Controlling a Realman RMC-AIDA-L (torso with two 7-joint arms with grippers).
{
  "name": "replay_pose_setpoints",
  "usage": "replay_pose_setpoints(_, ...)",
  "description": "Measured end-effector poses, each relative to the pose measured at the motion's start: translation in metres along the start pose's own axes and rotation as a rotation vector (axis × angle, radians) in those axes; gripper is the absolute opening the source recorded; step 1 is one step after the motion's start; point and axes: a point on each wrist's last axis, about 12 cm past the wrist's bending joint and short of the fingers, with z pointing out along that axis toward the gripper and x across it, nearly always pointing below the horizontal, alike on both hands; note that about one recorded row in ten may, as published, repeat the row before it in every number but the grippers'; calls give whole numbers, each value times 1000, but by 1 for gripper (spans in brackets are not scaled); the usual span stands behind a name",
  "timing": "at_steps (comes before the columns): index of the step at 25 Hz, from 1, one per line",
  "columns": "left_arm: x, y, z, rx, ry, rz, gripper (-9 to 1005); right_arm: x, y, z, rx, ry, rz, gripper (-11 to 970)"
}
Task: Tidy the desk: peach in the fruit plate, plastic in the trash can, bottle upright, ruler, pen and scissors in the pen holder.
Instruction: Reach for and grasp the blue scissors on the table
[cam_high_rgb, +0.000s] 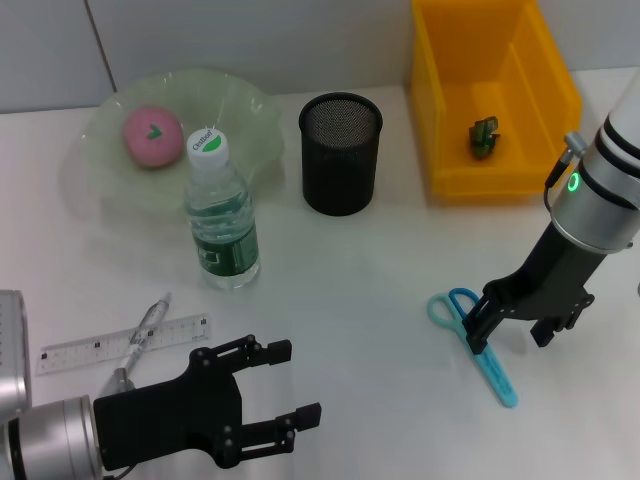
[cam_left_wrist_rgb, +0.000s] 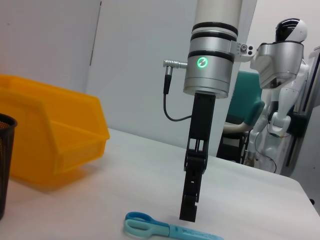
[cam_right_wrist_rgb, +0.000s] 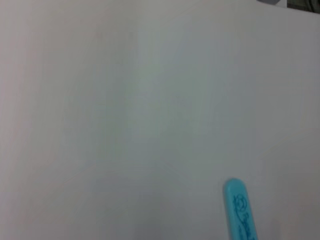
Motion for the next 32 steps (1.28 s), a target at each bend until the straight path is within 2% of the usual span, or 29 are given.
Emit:
replay_pose_setpoints(17, 0, 0, 0, 0, -1, -1, 784, 9, -16, 3, -44, -7, -58, 814)
replay_pose_setpoints(32, 3, -2, 0, -2, 0, -5, 784, 16, -23, 11, -89, -27, -77, 814)
